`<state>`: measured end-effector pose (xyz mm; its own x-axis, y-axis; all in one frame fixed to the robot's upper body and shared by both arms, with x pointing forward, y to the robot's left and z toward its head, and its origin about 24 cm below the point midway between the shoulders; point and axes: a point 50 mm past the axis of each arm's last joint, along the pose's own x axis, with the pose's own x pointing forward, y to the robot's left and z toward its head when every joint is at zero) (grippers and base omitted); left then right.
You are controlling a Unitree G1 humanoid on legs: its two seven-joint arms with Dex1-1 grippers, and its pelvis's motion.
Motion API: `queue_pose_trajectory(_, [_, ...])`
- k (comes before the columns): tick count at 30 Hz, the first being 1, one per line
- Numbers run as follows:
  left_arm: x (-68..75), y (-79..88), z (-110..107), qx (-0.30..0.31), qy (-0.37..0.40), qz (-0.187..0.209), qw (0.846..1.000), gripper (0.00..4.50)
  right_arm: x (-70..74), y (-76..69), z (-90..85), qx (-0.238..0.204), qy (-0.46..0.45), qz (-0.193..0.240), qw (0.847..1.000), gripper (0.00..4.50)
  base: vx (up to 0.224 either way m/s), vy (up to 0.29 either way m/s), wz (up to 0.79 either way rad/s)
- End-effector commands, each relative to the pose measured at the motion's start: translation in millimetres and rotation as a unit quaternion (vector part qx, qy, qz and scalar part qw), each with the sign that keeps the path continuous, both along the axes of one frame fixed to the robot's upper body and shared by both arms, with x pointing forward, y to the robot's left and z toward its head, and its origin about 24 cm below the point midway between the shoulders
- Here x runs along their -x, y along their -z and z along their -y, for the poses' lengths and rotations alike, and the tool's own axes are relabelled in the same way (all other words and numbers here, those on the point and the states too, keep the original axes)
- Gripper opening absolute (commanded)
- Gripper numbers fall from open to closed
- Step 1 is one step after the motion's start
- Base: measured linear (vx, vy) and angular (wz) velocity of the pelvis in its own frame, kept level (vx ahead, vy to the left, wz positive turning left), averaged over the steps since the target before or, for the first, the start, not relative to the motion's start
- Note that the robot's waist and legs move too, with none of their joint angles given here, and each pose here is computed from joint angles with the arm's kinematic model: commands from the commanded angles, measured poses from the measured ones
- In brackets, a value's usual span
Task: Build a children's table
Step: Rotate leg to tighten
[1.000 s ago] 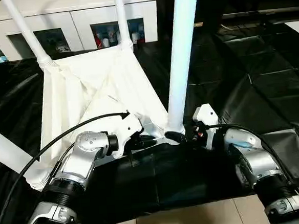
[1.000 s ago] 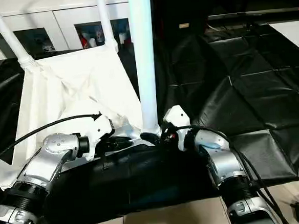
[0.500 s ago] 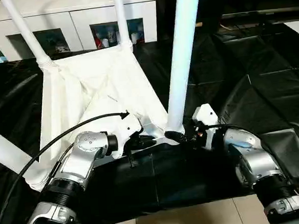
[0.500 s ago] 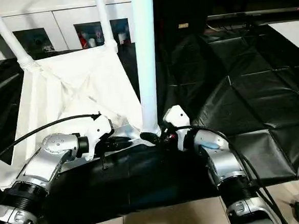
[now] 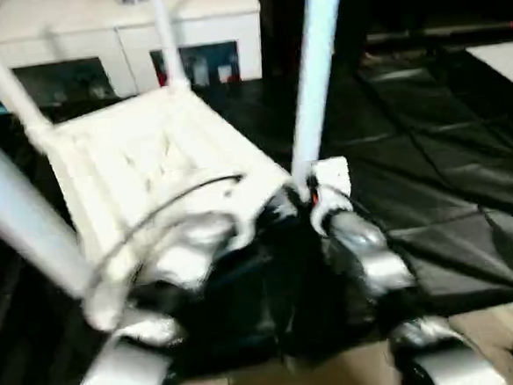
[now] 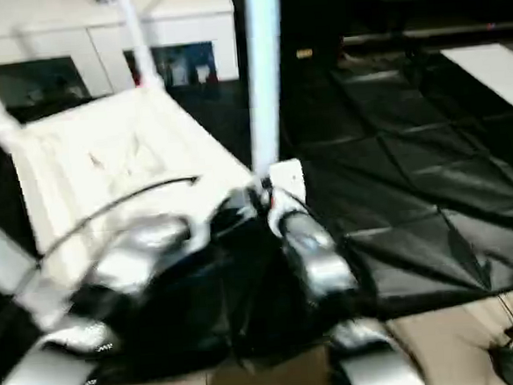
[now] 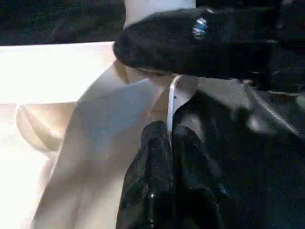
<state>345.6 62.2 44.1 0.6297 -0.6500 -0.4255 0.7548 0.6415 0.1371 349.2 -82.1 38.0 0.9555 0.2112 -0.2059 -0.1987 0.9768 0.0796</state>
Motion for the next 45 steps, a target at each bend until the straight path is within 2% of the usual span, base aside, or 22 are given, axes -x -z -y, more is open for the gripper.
queue_pose_trajectory(1, [6.2,22.1,-1.9,-0.015,-0.043,-0.031,0.998,0.0,15.9,25.9,-23.9,-0.017,-0.025,-0.069,0.997,2.51,0.0,0.0,0.0])
queue_pose_trajectory(5, [6.5,21.1,1.2,-0.01,-0.03,-0.025,0.999,0.0,15.7,24.6,-25.1,-0.01,-0.037,-0.061,0.997,2.51,0.0,0.0,0.0])
queue_pose_trajectory(6, [8.1,21.4,2.4,-0.007,-0.014,-0.025,1.0,0.0,14.6,23.2,-23.3,-0.022,-0.041,-0.06,0.997,2.95,0.0,0.0,0.0])
queue_pose_trajectory(9, [10.3,21.5,3.8,-0.001,0.006,-0.023,1.0,0.0,13.0,21.1,-21.3,-0.032,-0.038,-0.055,0.997,3.12,0.0,0.0,0.0])
queue_pose_trajectory(11, [11.4,22.4,3.6,-0.001,0.013,-0.025,1.0,0.0,12.2,20.1,-19.3,-0.028,-0.034,-0.051,0.998,3.41,0.0,0.0,0.0])
queue_pose_trajectory(14, [11.7,22.8,3.1,-0.002,0.016,-0.024,1.0,0.0,11.5,19.4,-15.7,-0.022,-0.029,-0.045,0.998,3.6,0.0,0.0,0.0])
queue_pose_trajectory(17, [11.9,22.7,2.7,-0.001,0.022,-0.023,0.999,0.0,10.2,17.5,-3.1,0.003,-0.014,-0.031,0.999,3.71,0.0,0.0,0.0])
queue_pose_trajectory(21, [10.2,21.1,-0.2,-0.002,0.024,-0.015,1.0,0.0,14.9,12.3,16.7,0.045,-0.071,0.002,0.996,3.71,0.0,0.0,0.0])
queue_pose_trajectory(23, [9.0,20.0,-3.0,-0.002,0.024,-0.012,1.0,0.0,22.0,8.5,29.1,0.064,-0.13,0.019,0.989,3.71,0.0,0.0,0.0])
queue_pose_trajectory(24, [8.3,19.5,-5.5,-0.002,0.024,-0.011,1.0,0.0,27.9,4.0,38.8,0.046,-0.163,0.022,0.985,3.71,0.0,0.0,0.0])
queue_pose_trajectory(26, [8.0,19.1,-7.4,-0.002,0.027,-0.01,1.0,0.0,33.0,-0.5,46.8,0.042,-0.193,0.03,0.98,3.71,0.0,0.0,0.0])
queue_pose_trajectory(29, [7.3,17.9,-10.6,-0.001,0.031,-0.005,0.999,0.0,45.1,-6.3,60.4,0.062,-0.261,0.041,0.962,3.71,0.0,0.0,0.0])
queue_pose_trajectory(30, [6.9,16.0,-12.1,0.003,0.036,0.004,0.999,0.0,54.7,-10.4,68.0,0.059,-0.303,0.04,0.95,3.71,0.0,0.0,0.0])
queue_pose_trajectory(32, [6.8,14.9,-12.6,0.005,0.039,0.009,0.999,0.0,58.9,-12.9,71.7,0.055,-0.318,0.038,0.946,3.71,0.0,0.0,0.0])
queue_pose_trajectory(33, [5.9,12.2,-13.7,0.005,0.035,0.028,0.999,0.0,63.3,-15.5,74.7,0.05,-0.333,0.035,0.941,3.71,0.0,0.0,0.0])
queue_pose_trajectory(34, [6.1,11.5,-13.7,0.011,0.037,0.026,0.999,0.0,64.2,-16.3,75.0,0.048,-0.337,0.035,0.94,3.71,0.0,0.0,0.0])
queue_pose_trajectory(36, [7.2,7.3,-13.9,0.039,0.043,0.02,0.998,0.44,66.9,-18.9,75.2,0.043,-0.347,0.039,0.936,3.82,0.0,0.0,0.0])
queue_pose_trajectory(45, [14.9,-6.2,-22.8,0.068,0.064,0.038,0.995,1.0,75.3,-20.8,62.1,0.026,-0.385,0.036,0.922,3.82,0.0,0.0,0.0])
